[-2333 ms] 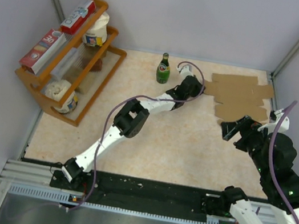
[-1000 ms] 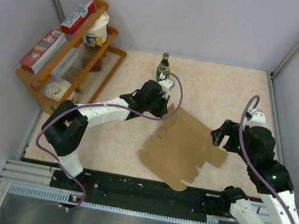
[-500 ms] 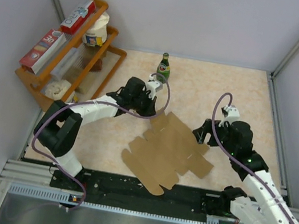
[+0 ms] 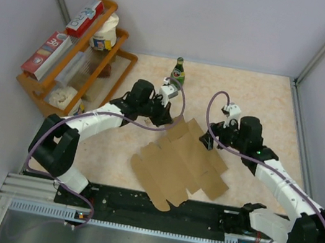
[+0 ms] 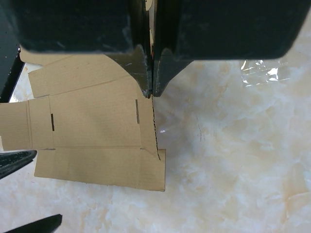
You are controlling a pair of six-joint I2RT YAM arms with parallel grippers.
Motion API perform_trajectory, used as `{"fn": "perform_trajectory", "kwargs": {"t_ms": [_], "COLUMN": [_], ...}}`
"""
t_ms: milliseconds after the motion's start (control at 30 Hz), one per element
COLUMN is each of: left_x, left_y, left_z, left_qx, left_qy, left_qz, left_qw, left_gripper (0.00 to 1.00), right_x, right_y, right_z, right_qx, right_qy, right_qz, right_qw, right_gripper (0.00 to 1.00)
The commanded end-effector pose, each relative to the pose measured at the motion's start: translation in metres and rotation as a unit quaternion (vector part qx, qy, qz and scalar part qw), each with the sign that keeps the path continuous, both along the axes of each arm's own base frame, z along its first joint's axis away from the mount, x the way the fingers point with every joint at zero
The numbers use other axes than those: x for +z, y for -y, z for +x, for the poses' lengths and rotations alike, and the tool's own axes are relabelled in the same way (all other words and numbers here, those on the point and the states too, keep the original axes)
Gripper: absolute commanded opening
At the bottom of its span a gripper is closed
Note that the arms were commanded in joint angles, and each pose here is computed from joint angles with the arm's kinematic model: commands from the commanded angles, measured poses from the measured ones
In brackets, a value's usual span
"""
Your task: Fold the paper box
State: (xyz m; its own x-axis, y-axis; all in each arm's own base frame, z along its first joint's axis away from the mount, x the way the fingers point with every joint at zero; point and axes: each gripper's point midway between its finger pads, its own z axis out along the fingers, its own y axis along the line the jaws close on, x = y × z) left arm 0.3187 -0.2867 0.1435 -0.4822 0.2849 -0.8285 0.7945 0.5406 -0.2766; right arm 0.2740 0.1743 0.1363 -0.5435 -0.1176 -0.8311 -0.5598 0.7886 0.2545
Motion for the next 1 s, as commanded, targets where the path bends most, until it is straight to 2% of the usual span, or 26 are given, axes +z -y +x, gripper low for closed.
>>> {"fn": "perform_trajectory", "kwargs": {"t_ms": [0,467,700,967], "left_x": [0.033,0.046,0.046,0.048], "left_y": [0.004,-0.009,-0.010,-0.014], "left_z": [0.006,0.014,0.014,0.016], "left_qx": [-0.027,-0.008,-0.007,-0.005], "left_qy": [0.045,0.070,0.069,0.077], "left_qz": [-0.037,-0.057,-0.063,-0.069], "left_qw": [0.998,0.996,0.996,0.995], "left_gripper": [0.00,0.00,0.00,0.00], "right_x": [0.039,0.000,-0.020,-0.027], "right_y": [-0.016,-0.012,-0.015,-0.016], "right_z": [0.028,0.044,0.041,0.037], "right_qx": [0.052,0.064,0.065,0.060], "right_qy": [0.073,0.023,-0.013,-0.036], "right_qz": [0.015,0.055,0.065,0.071], "right_qw": [0.996,0.996,0.996,0.995], "right_gripper": [0.83,0.79,0.78,0.73]}}
